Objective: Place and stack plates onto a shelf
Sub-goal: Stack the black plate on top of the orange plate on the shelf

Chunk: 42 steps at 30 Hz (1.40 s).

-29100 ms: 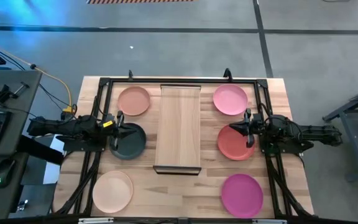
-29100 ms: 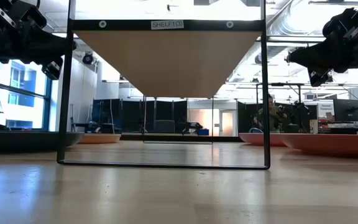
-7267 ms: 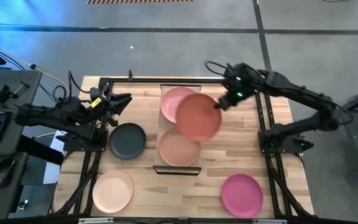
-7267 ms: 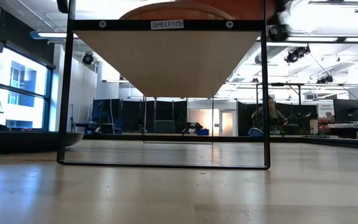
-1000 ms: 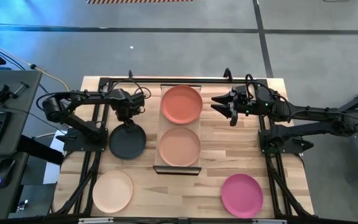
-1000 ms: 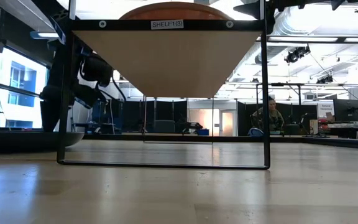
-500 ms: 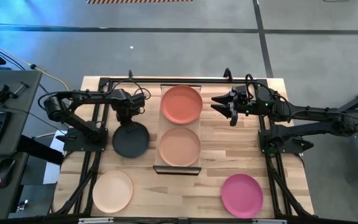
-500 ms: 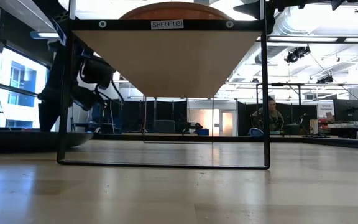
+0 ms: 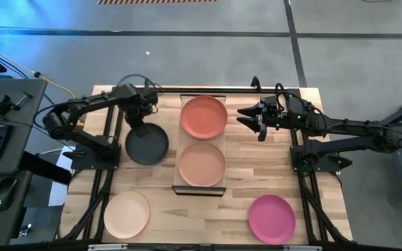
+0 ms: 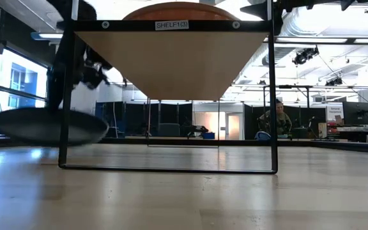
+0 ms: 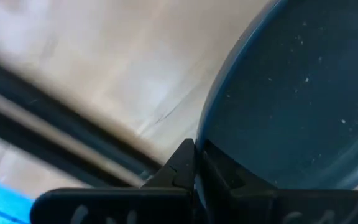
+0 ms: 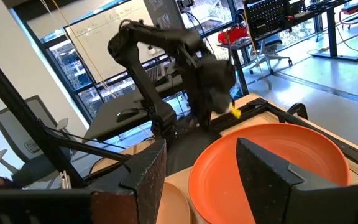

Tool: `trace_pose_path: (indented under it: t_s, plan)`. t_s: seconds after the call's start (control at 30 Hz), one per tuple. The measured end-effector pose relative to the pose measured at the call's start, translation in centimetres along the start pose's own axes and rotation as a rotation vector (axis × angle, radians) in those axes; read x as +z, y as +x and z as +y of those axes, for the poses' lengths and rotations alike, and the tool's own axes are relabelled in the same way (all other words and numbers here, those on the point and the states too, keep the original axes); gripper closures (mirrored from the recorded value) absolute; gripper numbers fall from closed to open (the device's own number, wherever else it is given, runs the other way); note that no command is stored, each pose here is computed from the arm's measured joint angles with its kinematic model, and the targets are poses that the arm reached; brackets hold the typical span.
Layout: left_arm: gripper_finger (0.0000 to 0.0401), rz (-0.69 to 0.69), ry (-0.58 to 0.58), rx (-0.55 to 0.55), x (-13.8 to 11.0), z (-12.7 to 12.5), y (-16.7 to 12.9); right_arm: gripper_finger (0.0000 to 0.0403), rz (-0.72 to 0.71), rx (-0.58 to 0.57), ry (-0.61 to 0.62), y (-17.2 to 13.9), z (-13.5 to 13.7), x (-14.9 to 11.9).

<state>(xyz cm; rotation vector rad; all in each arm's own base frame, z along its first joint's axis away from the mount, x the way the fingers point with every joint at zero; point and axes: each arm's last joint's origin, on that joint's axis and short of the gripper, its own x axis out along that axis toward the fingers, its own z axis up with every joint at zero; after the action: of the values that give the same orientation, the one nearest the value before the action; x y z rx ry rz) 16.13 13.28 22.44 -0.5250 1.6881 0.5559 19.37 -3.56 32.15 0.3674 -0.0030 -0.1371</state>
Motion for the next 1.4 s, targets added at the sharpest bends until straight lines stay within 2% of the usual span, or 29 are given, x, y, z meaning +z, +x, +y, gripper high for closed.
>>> trace_pose_path:
  t_s: [0.3,0.63,0.83,0.9,1.07,1.2,1.3,1.4]
  plan:
    - [0.04,-0.064,-0.017,0.018,-1.5,2.0,-7.5,0.0226,0.035,-0.013,0.002,0.0,-0.1,-0.3]
    - [0.0401,-0.3,-0.078,-0.017,-3.2,2.5,-12.8,0.0226,0.039,-0.014,0.002,0.0,-0.1,-0.4]
    - [0.0401,-0.444,-0.185,0.105,-4.2,3.2,-16.3,0.0226,0.04,-0.014,0.003,0.0,-0.1,-0.4]
    - [0.0401,-0.484,-0.207,0.106,-4.6,3.5,-17.2,0.0226,0.04,-0.014,0.003,0.0,-0.1,-0.4]
    - [0.0401,-0.567,-0.268,0.023,-5.2,4.7,-19.2,0.0226,0.04,-0.014,0.003,0.0,-0.1,-0.4]
    - [0.0401,-0.654,-0.309,-0.076,-4.8,5.9,-20.9,0.0226,0.04,-0.014,0.003,0.0,-0.1,-0.4]
    - [0.0401,-0.63,-0.308,-0.102,-3.3,6.3,-21.2,0.0226,0.039,-0.013,0.002,0.0,-0.1,-0.4]
    - [0.0401,-0.606,-0.268,-0.182,-0.6,5.5,-21.1,0.0226,0.039,-0.013,0.002,0.0,-0.1,-0.4]
